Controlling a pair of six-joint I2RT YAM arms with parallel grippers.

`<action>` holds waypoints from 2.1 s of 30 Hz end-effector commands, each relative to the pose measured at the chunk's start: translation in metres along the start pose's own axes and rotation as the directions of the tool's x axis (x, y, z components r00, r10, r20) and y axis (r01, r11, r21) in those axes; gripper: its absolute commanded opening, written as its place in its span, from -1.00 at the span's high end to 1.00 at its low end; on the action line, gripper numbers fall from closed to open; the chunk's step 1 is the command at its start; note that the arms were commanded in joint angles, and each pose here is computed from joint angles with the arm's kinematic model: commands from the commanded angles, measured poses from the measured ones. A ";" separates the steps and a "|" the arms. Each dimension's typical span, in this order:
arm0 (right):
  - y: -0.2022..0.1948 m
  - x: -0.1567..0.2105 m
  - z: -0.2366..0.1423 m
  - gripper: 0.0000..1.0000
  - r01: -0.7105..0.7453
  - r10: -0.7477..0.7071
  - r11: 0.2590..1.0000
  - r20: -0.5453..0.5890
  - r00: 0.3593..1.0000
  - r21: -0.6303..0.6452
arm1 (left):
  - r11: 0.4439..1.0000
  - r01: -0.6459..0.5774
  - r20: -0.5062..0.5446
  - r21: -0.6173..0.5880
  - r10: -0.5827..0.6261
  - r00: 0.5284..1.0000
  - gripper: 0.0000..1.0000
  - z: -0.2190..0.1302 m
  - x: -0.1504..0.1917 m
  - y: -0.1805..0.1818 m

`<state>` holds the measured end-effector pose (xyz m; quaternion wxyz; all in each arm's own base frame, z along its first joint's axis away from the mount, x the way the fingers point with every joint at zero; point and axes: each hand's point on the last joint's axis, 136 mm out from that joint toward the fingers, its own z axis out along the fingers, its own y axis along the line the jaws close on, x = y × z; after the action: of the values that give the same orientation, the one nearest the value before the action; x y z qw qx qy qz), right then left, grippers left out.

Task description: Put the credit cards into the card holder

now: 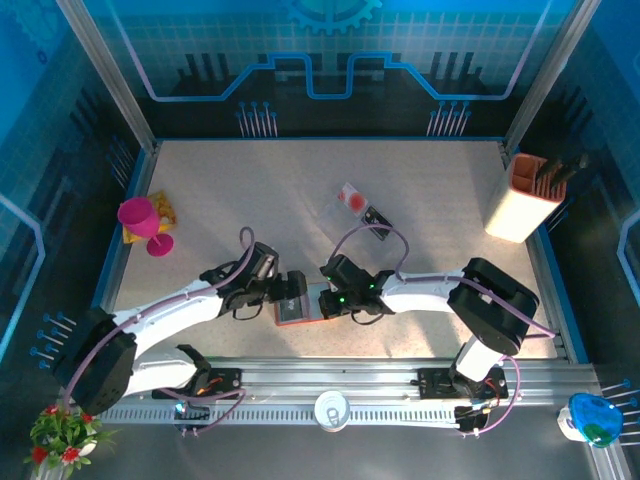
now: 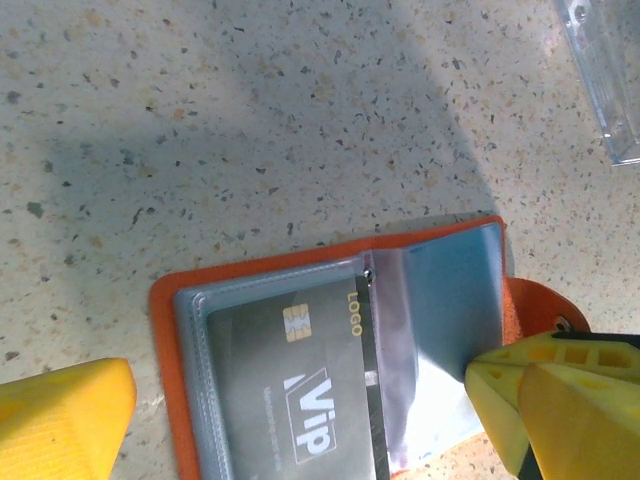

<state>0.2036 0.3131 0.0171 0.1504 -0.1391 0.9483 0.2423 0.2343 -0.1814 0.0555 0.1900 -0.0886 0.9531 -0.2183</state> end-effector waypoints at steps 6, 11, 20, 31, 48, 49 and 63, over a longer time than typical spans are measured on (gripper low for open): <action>-0.038 0.029 0.009 1.00 -0.045 0.054 0.993 -0.078 0.995 0.107 | 0.999 0.003 -0.037 -0.033 -0.004 0.999 -0.99 0.019 0.009 0.014; -0.038 0.029 0.010 1.00 -0.048 0.056 0.994 -0.081 0.995 0.103 | 0.999 0.002 -0.057 -0.039 -0.004 0.998 -0.99 0.029 0.011 0.015; -0.039 0.030 0.011 1.00 -0.053 0.061 0.993 -0.079 0.995 0.102 | 0.999 -0.033 -0.080 0.023 0.035 0.996 -0.99 0.035 0.007 -0.006; -0.040 0.035 0.015 1.00 -0.063 0.070 0.994 -0.085 0.994 0.090 | 0.996 -0.077 -0.081 0.051 0.081 0.993 -0.98 0.033 0.008 -0.031; -0.042 0.040 0.020 1.00 -0.072 0.078 0.995 -0.092 0.993 0.072 | 0.984 -0.012 -0.002 0.175 0.013 1.000 -0.99 0.003 -0.001 -0.055; -0.042 0.040 0.020 1.00 -0.071 0.078 0.995 -0.092 0.993 0.070 | 0.981 -0.007 0.007 0.193 0.006 1.000 -0.98 0.000 -0.002 -0.058; -0.020 -0.004 -0.019 1.00 -0.059 0.059 0.998 0.009 0.998 -0.012 | 0.945 0.066 0.021 0.319 -0.077 0.997 -0.99 -0.007 -0.002 -0.071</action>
<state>0.2101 0.3062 0.0201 0.1526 -0.1122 0.9407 0.2814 0.2422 -0.2357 0.0896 0.2134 -0.0938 0.9067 -0.3515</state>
